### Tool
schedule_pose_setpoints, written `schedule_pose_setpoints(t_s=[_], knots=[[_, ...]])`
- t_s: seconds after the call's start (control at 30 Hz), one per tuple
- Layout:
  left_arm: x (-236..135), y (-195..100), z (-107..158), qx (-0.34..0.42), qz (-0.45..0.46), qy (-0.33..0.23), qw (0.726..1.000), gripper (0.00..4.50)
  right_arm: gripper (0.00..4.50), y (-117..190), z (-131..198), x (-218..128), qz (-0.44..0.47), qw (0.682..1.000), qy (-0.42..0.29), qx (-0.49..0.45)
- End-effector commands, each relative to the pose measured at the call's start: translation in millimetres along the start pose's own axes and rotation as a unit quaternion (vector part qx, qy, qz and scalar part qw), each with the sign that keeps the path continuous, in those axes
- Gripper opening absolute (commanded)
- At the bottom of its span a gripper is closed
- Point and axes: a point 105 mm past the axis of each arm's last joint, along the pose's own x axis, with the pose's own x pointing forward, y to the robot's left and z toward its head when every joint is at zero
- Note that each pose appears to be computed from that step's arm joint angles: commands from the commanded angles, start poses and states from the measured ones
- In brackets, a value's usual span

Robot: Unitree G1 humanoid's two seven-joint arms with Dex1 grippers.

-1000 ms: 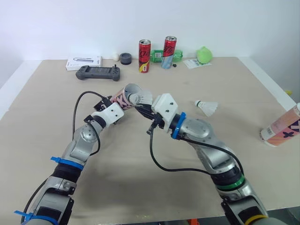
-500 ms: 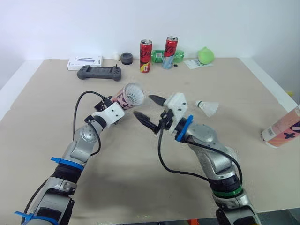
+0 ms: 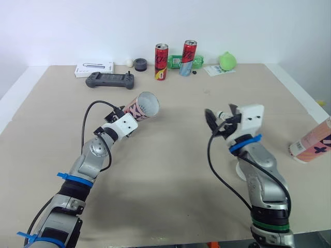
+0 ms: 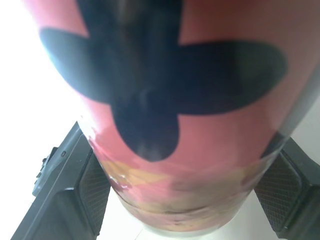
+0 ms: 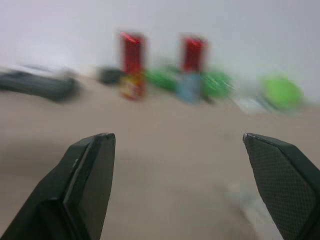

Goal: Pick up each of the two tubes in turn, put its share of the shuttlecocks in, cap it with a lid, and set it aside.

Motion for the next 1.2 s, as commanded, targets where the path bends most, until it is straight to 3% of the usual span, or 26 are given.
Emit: schedule_pose_setpoints(t_s=[0.03, 0.33, 0.47, 0.5, 0.6, 0.7, 0.83, 0.97, 1.07, 1.2], knots=[[2.7, 10.6, 13.1, 0.007, 0.012, -0.025, 1.0, 3.64, 4.39, -22.2, -11.1, -0.7, -0.054, 0.998, 0.031, 0.016], [6.4, 11.5, 15.4, 0.008, 0.012, -0.029, 0.999, 3.64, 4.39, -18.4, -25.7, 30.0, -0.046, 0.995, 0.048, 0.075], [4.9, 12.2, 15.3, 0.009, 0.014, -0.029, 0.999, 3.64, 2.7, -12.6, -27.4, 43.1, -0.032, 0.995, 0.048, 0.084], [4.0, 13.2, 14.6, 0.009, 0.016, -0.028, 0.999, 3.64, 2.7, -12.5, -28.7, 45.7, -0.032, 0.995, 0.05, 0.086], [2.2, 15.6, 12.5, 0.01, 0.019, -0.025, 0.999, 3.64, 1.58, -18.0, -30.7, 49.2, -0.044, 0.994, 0.051, 0.087], [1.0, 16.1, 11.6, 0.011, 0.02, -0.024, 0.999, 3.64, 0.1, -22.8, -31.2, 49.8, -0.053, 0.993, 0.05, 0.088], [1.3, 14.6, 12.1, 0.012, 0.017, -0.025, 0.999, 3.64, 0.1, -21.3, -22.9, 48.1, -0.035, 0.996, 0.032, 0.076], [2.5, 14.7, 12.4, 0.013, 0.016, -0.025, 0.999, 3.64, 0.1, -2.2, 13.1, 45.3, 0.045, 0.997, -0.032, 0.047], [3.2, 14.9, 12.1, 0.015, 0.015, -0.024, 0.999, 3.64, 0.1, 38.0, 59.4, 32.7, 0.177, 0.978, -0.109, 0.022], [4.2, 14.2, 12.3, 0.017, 0.012, -0.023, 1.0, 3.64, 0.1, 86.3, 85.0, 14.8, 0.311, 0.942, -0.121, -0.03]])
